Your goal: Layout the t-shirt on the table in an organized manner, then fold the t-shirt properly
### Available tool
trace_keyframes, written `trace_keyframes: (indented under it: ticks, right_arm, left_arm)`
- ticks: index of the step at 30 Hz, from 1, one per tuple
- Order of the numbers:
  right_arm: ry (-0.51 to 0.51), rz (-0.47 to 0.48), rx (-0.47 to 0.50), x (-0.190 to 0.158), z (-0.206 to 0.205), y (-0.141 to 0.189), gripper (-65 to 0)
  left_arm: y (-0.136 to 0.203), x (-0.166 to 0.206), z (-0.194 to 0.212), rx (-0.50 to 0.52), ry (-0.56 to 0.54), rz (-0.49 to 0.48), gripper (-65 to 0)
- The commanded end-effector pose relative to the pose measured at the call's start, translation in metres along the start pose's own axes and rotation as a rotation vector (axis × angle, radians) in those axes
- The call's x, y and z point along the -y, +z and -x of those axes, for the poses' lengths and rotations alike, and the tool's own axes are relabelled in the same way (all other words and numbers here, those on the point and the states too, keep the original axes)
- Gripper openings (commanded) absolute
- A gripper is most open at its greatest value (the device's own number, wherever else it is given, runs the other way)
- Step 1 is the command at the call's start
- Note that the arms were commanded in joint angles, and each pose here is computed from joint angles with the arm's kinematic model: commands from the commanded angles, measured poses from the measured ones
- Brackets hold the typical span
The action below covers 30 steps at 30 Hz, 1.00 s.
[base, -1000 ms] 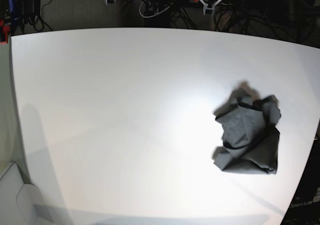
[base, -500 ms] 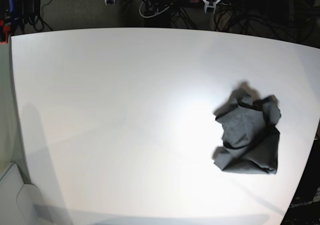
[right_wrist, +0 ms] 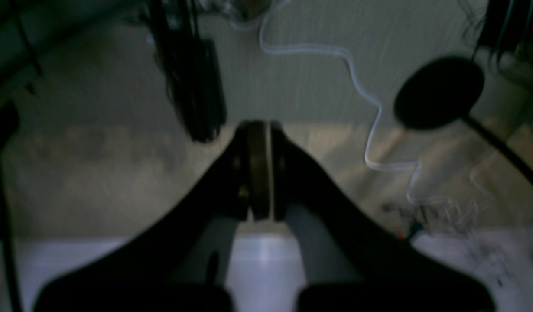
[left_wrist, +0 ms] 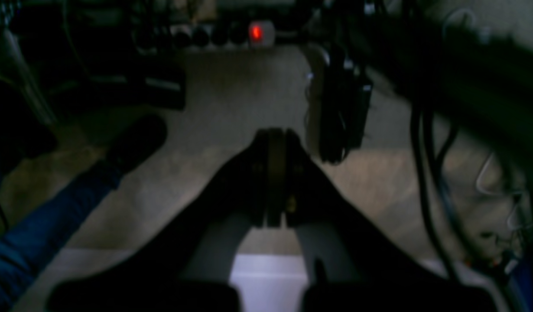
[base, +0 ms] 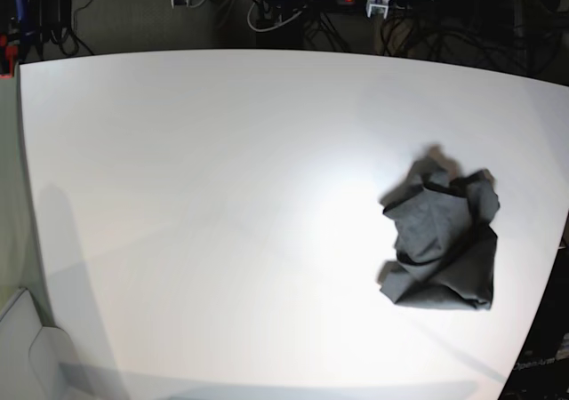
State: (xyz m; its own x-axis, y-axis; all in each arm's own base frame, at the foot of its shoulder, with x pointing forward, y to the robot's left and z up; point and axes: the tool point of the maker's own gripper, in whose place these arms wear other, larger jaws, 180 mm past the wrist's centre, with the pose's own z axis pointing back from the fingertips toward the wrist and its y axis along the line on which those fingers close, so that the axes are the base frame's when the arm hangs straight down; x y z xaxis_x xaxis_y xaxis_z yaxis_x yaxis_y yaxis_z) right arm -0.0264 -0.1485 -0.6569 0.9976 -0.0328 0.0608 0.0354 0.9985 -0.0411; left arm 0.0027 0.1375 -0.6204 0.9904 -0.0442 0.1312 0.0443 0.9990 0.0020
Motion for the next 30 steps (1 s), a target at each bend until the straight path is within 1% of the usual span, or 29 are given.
trace_keyframes:
  ticks: [1, 5, 9, 14, 16, 23, 30]
  right_arm:
    - [0.000, -0.002, 0.010, 0.000, 0.011, 0.005, -65.0]
    - [0.008, 0.004, 0.081, 0.004, 0.005, 0.029, -65.0]
    - [0.028, -0.005, 0.176, 0.001, -0.018, 0.064, -65.0]
    - [0.047, -0.010, 0.261, 0.000, -0.046, 0.105, -65.0]
    - [0.048, -0.011, 0.293, -0.001, -0.056, 0.118, -65.0]
    - [0.059, -0.005, 0.417, 0.003, -0.081, 0.166, -65.0]
    - [0.073, -0.007, 0.578, 0.002, -0.118, 0.228, -65.0]
  left_arm:
    - [0.005, -0.005, -0.024, 0.075, -0.003, -0.011, -64.8]
    - [0.014, -0.005, -0.025, 0.053, -0.009, -0.011, -64.8]
    - [0.022, -0.014, -0.029, 0.060, -0.023, -0.022, -64.8]
    - [0.040, -0.015, -0.038, 0.119, -0.038, -0.021, -64.8]
    - [0.048, -0.024, -0.040, 0.141, -0.053, -0.034, -64.8]
    - [0.086, -0.046, -0.060, 0.253, -0.016, -0.082, -64.8]
    - [0.126, -0.050, -0.078, 0.357, -0.025, -0.097, -64.8]
